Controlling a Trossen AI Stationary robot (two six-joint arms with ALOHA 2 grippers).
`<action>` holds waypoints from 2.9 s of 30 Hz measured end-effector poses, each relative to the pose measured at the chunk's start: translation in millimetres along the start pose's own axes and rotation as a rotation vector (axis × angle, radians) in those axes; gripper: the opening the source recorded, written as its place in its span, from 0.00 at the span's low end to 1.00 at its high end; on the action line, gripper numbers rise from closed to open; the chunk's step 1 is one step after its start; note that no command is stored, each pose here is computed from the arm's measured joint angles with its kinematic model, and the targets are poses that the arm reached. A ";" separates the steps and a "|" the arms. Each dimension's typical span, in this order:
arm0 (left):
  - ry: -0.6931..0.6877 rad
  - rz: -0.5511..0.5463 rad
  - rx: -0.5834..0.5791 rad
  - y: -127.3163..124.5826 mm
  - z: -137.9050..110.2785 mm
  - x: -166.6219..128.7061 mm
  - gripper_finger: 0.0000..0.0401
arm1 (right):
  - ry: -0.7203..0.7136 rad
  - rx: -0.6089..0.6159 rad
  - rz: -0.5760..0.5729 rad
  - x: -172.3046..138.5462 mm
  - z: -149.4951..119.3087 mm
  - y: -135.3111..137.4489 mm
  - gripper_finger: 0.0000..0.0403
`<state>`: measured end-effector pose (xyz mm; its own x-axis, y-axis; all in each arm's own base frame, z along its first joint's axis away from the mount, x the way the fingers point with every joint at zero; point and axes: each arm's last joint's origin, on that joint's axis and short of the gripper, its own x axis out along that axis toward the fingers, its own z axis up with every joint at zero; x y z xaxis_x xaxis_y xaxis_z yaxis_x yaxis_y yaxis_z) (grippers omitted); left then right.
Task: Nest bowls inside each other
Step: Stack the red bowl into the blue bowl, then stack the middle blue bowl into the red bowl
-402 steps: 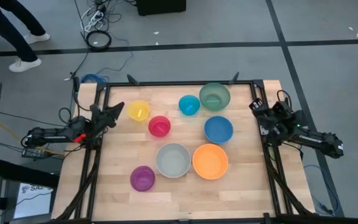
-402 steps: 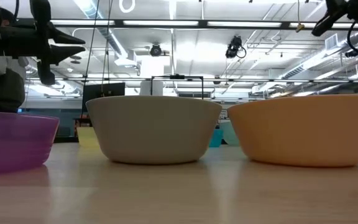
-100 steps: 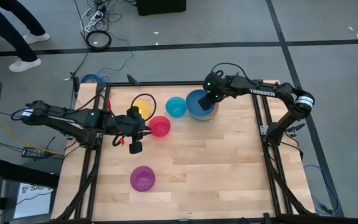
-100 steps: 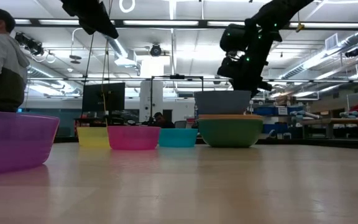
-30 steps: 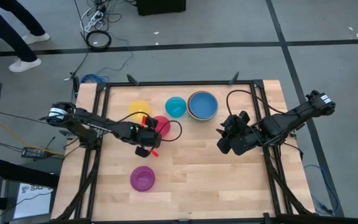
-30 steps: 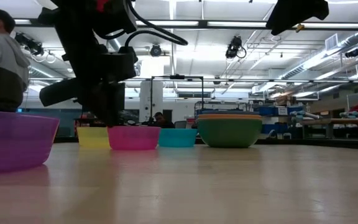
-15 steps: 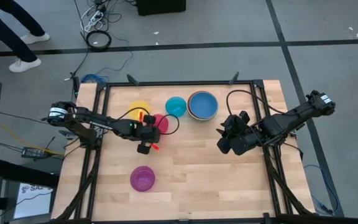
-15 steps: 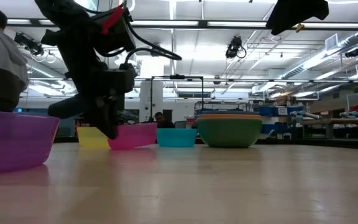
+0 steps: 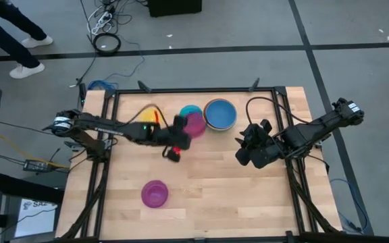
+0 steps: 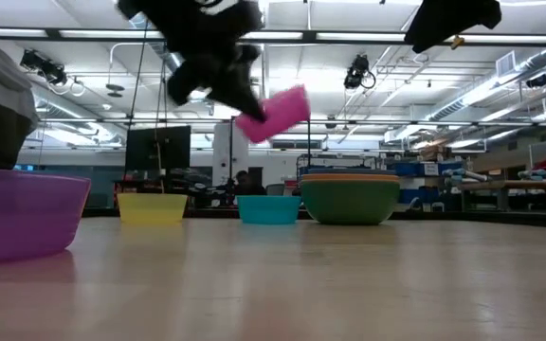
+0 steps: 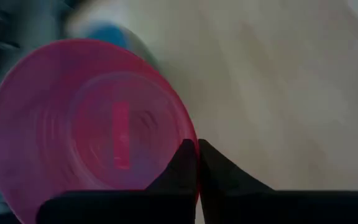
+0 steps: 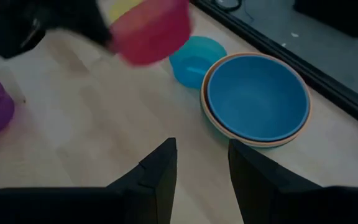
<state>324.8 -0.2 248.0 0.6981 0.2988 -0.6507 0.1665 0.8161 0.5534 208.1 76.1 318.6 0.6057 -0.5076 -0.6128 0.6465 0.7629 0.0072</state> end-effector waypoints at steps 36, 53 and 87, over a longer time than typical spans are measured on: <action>-0.064 -0.155 -0.563 121.7 34.1 114.9 0.34 | 0.007 -0.016 -0.023 0.3 -1.3 -2.5 0.33; 0.409 -0.443 -0.074 102.3 -2.3 53.1 0.35 | 0.026 -0.010 -0.002 0.2 -1.6 -1.4 0.33; 0.364 -0.282 -0.241 66.1 -88.1 121.9 0.13 | 0.035 -0.002 0.015 0.1 -1.4 -0.3 0.33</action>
<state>359.5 133.7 159.5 0.3544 0.1683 -0.9198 0.1178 0.9678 0.2225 207.3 76.4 317.4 0.5986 -0.4819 -0.6399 0.6367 0.7710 0.0150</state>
